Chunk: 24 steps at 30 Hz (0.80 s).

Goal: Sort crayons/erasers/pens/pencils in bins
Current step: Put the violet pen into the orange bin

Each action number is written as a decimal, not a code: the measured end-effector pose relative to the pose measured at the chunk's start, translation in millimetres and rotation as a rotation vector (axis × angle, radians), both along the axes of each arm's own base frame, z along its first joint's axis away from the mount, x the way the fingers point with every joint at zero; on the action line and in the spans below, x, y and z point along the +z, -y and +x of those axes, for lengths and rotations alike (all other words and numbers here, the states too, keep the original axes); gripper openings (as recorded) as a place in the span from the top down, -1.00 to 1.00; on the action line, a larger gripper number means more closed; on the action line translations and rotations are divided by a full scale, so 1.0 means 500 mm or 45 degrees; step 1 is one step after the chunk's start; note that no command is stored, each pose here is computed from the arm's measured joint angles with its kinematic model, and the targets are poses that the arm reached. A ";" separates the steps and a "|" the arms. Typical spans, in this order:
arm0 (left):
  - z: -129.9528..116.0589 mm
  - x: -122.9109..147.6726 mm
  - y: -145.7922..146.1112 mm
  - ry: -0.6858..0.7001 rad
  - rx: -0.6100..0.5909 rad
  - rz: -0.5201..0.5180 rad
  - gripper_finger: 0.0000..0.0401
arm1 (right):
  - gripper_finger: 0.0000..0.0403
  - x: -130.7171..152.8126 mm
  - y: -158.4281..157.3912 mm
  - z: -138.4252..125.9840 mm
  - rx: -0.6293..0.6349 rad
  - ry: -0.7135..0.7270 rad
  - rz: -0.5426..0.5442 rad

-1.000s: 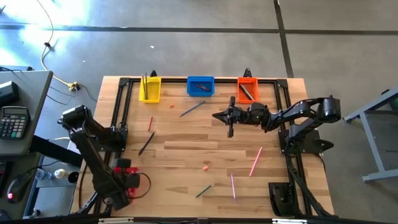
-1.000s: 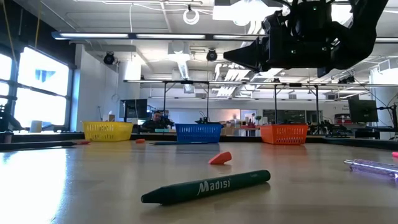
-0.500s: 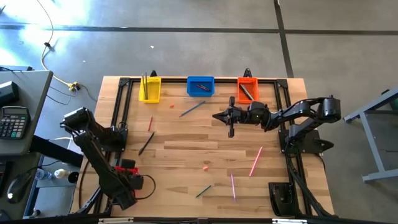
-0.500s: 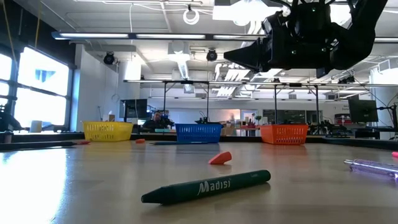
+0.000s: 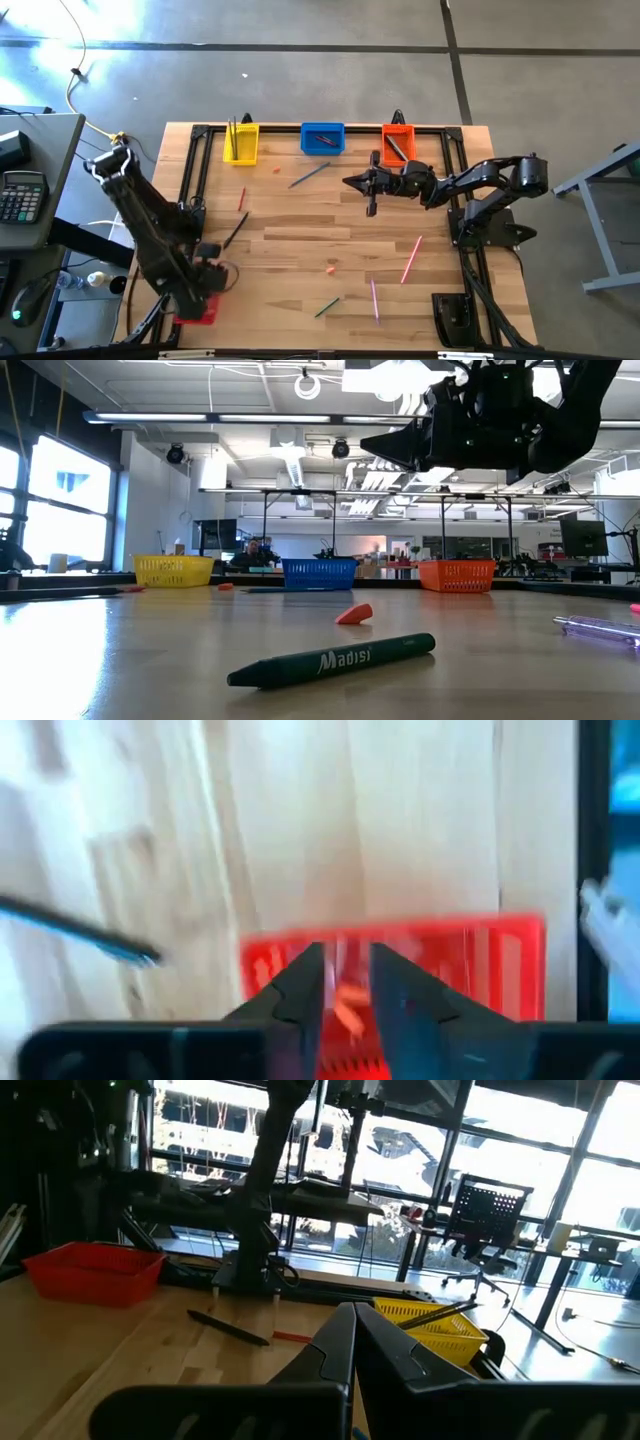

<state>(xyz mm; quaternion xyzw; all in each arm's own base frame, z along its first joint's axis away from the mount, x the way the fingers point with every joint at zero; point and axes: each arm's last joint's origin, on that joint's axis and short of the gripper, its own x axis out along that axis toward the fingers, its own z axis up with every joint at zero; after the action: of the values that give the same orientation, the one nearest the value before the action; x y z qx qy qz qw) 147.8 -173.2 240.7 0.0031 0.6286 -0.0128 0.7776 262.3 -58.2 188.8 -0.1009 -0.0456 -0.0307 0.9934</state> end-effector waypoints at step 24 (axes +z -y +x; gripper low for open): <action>0.144 -0.111 -0.253 1.557 -0.073 -0.124 1.00 | 1.00 -0.006 0.000 0.001 -0.016 -0.032 0.079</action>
<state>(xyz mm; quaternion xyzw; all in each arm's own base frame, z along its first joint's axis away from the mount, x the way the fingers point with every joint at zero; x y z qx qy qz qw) 219.6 -46.7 185.4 -0.0088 0.0670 -0.0584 0.9960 262.7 -58.1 186.0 -0.0707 -0.0315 -0.0371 0.9963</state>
